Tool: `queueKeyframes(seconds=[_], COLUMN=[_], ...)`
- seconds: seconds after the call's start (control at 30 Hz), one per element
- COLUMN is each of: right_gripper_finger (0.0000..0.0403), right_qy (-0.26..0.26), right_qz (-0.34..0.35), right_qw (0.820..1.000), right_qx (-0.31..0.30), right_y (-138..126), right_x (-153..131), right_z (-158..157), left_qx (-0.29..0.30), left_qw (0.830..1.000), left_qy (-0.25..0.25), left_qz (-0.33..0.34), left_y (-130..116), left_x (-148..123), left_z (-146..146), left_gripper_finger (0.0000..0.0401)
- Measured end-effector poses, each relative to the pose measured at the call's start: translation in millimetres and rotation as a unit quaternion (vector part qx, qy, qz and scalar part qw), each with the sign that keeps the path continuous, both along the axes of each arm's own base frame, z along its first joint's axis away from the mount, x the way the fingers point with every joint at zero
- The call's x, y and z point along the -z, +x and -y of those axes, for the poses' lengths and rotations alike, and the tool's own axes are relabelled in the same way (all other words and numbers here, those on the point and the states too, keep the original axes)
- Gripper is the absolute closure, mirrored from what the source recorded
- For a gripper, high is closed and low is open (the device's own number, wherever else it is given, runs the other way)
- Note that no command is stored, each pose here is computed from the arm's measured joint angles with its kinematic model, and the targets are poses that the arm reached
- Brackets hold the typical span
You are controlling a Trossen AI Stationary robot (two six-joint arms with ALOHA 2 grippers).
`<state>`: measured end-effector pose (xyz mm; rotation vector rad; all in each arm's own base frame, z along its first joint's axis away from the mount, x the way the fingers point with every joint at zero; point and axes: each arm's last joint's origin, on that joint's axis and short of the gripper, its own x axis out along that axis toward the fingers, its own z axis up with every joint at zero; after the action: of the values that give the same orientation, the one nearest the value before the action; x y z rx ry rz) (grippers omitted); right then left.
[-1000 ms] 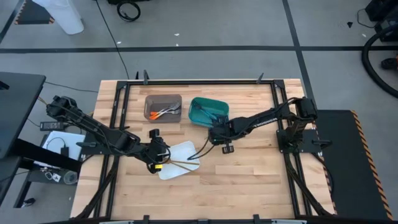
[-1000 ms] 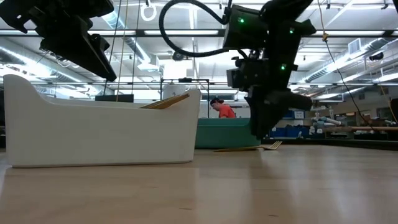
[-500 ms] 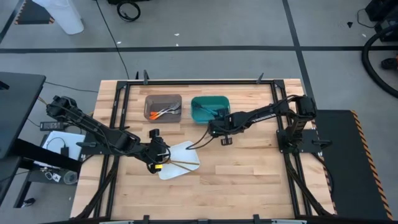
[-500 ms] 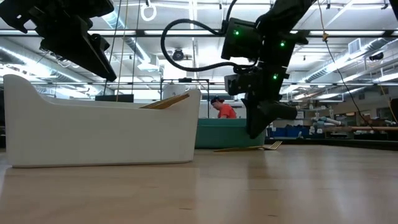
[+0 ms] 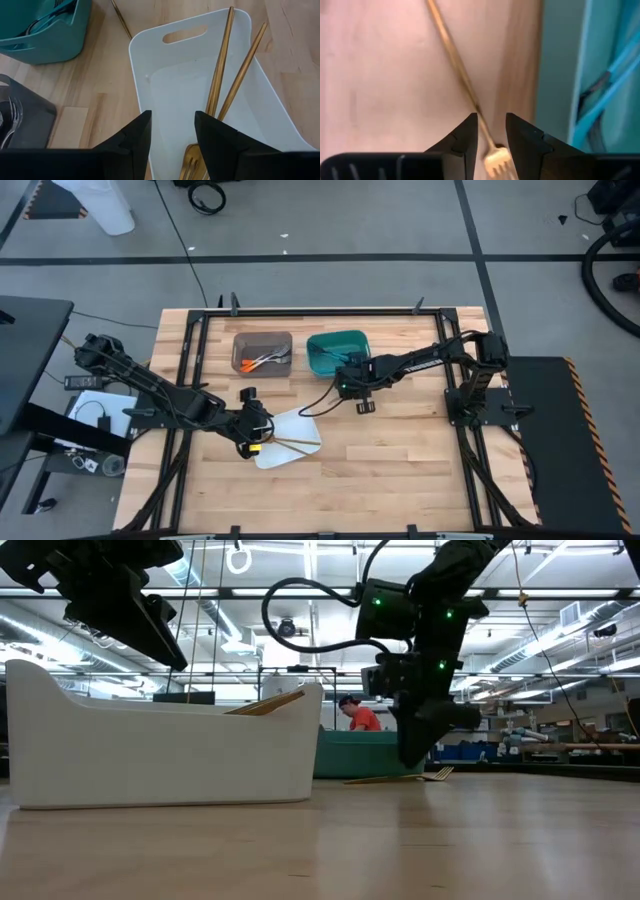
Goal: Sort silverware by color (type)
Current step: Put the gold fork into the white bin
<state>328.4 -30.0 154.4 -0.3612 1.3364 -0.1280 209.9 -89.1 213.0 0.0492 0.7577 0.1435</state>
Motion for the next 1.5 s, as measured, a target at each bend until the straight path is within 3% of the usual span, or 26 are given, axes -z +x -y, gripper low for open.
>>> queueKeyframes(seconds=[0.53,0.67,0.97,1.17,1.5], right_gripper_finger=[0.0236,0.0236,0.0237,0.0250,0.0317], right_qy=[0.029,0.033,0.046,0.050,0.078], right_qz=[0.018,-0.006,-0.068,-0.102,-0.109], right_qw=[0.999,0.999,0.996,0.993,0.990], right_qx=[-0.004,-0.020,-0.039,-0.034,-0.053], right_y=[13.5,28.4,27.8,21.2,14.3], right_x=[-10.3,-6.1,5.6,7.3,16.4], right_z=[-5.2,-5.0,1.5,9.3,7.3], left_qx=[-0.001,0.000,0.003,0.004,0.010], left_qw=[1.000,1.000,1.000,1.000,1.000], left_qy=[-0.003,-0.004,-0.005,-0.006,-0.011], left_qz=[0.007,0.010,0.011,0.010,0.006], left_y=[1.2,1.5,1.1,1.0,0.8], left_x=[-1.0,-1.4,-1.7,-1.6,-1.3], left_z=[0.0,0.2,2.0,2.1,2.5], left_gripper_finger=[0.0241,0.0241,0.0241,0.0241,0.0241])
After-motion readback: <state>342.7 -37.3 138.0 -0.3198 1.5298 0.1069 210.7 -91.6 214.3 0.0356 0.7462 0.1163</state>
